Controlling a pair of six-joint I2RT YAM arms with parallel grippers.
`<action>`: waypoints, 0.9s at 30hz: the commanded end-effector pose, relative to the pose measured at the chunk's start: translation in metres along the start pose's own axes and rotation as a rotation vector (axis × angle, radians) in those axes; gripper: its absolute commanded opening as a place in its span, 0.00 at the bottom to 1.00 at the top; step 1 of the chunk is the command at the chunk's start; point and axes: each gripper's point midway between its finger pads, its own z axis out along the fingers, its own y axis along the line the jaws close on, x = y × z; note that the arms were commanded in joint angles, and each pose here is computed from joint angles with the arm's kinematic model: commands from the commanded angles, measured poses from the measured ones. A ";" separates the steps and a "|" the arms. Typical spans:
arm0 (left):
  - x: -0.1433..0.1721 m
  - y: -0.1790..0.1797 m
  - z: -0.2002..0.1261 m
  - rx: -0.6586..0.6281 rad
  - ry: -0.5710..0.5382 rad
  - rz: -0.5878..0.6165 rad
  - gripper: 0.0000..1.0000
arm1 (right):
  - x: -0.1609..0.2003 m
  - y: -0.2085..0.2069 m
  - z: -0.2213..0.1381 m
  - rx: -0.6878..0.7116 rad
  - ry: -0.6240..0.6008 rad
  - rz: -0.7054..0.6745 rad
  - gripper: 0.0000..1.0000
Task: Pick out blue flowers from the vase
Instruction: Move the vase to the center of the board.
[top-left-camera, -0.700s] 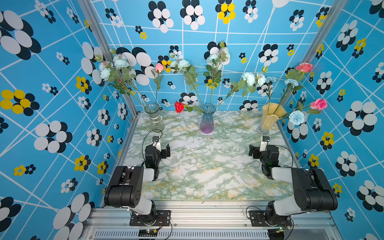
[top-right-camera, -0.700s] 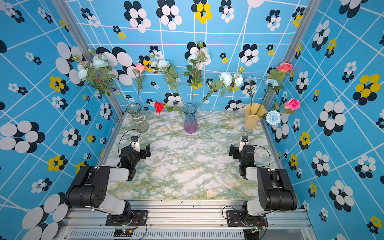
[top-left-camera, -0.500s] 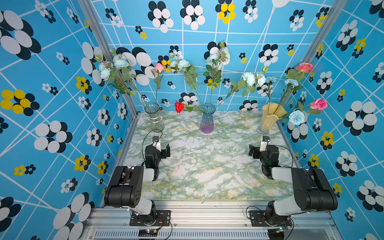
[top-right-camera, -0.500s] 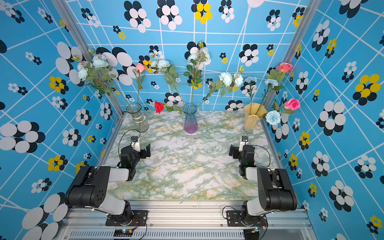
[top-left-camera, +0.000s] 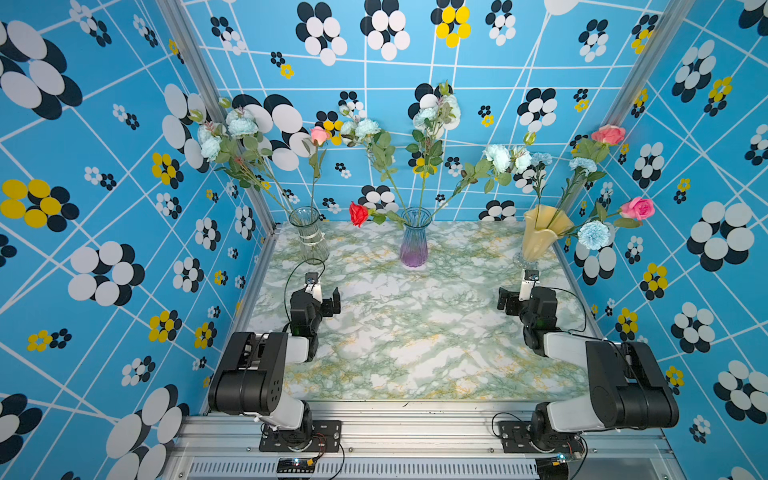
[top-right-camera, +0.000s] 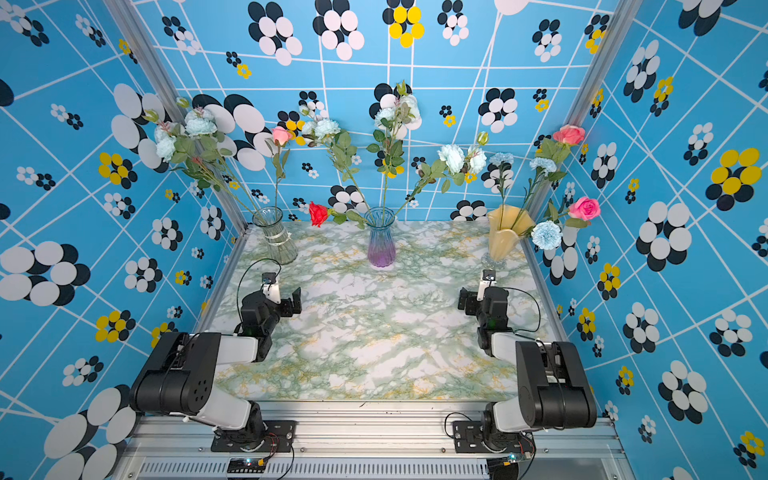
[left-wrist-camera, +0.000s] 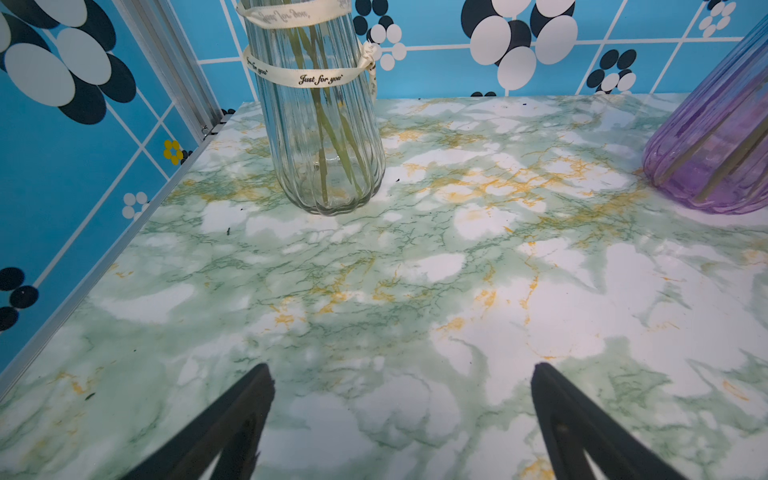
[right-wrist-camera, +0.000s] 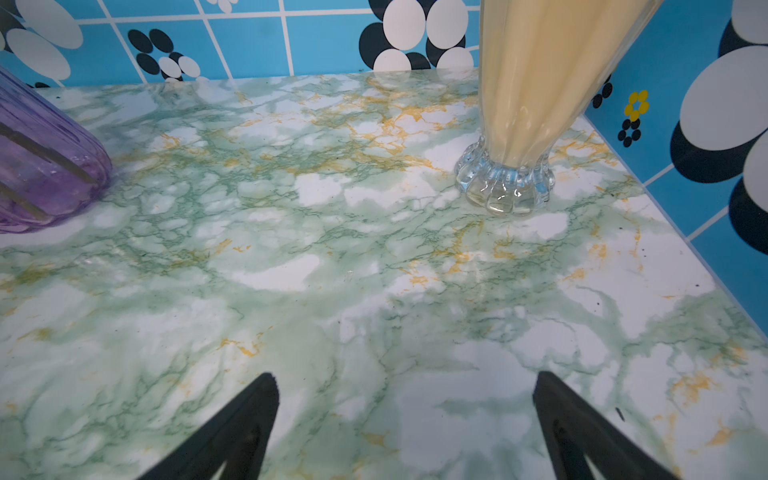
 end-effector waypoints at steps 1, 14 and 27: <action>-0.012 -0.006 -0.005 -0.018 -0.045 0.046 1.00 | -0.022 -0.018 -0.017 0.126 0.117 0.129 0.99; -0.103 -0.002 -0.063 -0.100 -0.035 -0.282 1.00 | -0.036 -0.016 -0.060 0.090 0.051 0.430 0.99; -0.174 0.042 -0.040 -0.219 0.143 -0.463 0.93 | -0.065 0.006 -0.086 -0.051 0.020 0.358 0.80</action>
